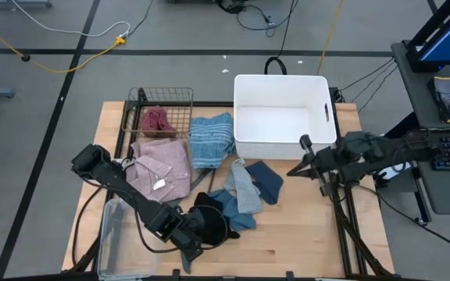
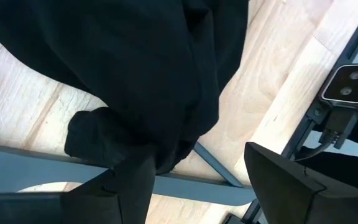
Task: Pick & Place Cloths
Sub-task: Put the black undergarment into the gold wire basket
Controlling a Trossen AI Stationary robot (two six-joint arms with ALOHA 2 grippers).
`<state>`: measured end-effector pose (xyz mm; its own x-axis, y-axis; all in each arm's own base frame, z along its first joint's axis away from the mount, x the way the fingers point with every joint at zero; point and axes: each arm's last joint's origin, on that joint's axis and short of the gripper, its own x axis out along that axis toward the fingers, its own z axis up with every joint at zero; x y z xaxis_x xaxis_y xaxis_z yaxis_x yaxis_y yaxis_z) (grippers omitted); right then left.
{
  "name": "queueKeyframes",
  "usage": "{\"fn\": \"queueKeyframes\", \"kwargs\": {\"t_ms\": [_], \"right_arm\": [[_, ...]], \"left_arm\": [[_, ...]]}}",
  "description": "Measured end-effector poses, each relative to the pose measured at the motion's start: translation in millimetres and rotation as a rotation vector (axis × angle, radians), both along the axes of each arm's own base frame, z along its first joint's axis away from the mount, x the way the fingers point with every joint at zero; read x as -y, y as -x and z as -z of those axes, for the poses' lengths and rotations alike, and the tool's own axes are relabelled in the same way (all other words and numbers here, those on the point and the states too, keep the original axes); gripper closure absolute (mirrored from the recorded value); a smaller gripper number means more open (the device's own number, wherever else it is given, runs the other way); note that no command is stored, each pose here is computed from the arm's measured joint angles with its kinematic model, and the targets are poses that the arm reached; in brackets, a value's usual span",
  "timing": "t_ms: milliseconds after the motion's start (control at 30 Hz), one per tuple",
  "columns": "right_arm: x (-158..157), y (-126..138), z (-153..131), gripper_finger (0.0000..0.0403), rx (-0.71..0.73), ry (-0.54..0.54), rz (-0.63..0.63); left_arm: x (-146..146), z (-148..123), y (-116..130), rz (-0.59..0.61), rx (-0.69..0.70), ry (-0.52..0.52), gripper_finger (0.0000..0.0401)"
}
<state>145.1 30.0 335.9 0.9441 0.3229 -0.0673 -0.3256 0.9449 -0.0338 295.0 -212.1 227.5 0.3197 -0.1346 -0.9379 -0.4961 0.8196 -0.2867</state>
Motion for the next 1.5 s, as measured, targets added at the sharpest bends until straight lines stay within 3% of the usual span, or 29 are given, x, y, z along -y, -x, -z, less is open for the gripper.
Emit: {"fn": "queueKeyframes", "kwargs": {"t_ms": [300,733,967,1167,1300,1500], "right_arm": [[4,15,49,0.0403,0.034,-0.094,0.054],[9,43,43,0.0403,0.168,-0.114,0.053],[9,44,44,0.0403,0.158,-0.111,0.051],[9,44,44,0.0403,0.157,-0.111,0.051],[9,44,44,0.0403,0.157,-0.111,0.051],[9,44,44,0.0403,0.158,-0.111,0.053]], "left_arm": [[0,0,0,-0.001,-0.003,0.0,0.0153],[-7,2,3,0.005,-0.029,-0.09,0.0153],[-13,16,-3,-0.013,0.001,-0.036,0.0153],[-19,40,6,-0.029,-0.082,-0.006,0.0157],[-23,51,12,-0.048,-0.117,-0.022,0.0193],[-26,59,13,-0.06,-0.104,-0.029,0.0307]]}}
